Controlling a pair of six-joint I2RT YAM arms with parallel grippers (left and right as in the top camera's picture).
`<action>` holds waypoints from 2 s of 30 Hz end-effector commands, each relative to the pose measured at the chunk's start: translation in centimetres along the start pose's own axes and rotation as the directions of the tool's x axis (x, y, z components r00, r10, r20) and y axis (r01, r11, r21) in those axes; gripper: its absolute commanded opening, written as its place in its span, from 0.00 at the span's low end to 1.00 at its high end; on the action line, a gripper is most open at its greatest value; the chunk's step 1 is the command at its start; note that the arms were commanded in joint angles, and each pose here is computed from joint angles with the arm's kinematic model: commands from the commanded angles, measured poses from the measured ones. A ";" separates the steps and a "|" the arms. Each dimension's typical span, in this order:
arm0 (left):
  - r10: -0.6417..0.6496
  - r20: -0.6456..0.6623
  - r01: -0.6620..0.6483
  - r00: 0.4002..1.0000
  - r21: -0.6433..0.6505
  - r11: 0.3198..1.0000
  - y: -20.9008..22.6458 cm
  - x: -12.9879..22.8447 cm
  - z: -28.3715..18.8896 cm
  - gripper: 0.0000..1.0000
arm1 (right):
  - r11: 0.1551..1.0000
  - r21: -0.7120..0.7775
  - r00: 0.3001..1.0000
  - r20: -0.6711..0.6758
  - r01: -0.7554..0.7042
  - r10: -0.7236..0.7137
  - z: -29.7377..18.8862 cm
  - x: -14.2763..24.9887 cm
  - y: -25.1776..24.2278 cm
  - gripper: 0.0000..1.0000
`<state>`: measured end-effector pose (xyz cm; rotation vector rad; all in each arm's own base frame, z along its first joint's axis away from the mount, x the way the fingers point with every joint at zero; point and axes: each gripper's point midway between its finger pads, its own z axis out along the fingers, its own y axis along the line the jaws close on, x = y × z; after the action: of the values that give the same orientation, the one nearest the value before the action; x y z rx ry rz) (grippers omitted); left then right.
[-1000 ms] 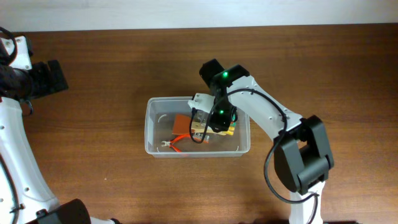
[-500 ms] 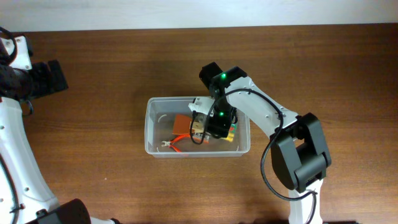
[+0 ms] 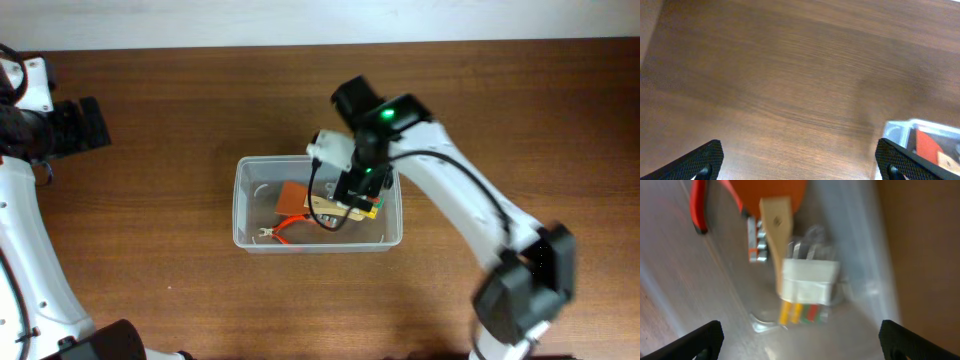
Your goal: Pack container
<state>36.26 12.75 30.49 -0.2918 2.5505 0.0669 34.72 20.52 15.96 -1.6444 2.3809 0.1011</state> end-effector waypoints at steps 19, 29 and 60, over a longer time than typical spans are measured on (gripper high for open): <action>0.374 0.044 -0.376 0.926 0.164 0.912 -11.6 -1.5 4.2 0.99 | 0.325 0.225 0.392 0.420 -0.919 0.818 -13.3 22.1 -18.5 0.99; 0.362 0.088 -0.372 0.928 0.166 0.913 -12.8 2.5 2.2 0.99 | 0.222 0.228 0.305 0.454 -0.948 0.838 -15.7 25.8 -13.4 0.99; 0.279 0.656 -0.383 0.701 0.016 0.924 -10.2 16.1 -4.8 0.99 | 0.371 0.283 0.462 0.645 -0.885 0.609 -12.3 24.5 7.1 0.99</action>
<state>22.89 -0.84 26.28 0.2426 1.8579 0.0916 18.06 -1.61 21.71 -0.0543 2.2297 -0.0918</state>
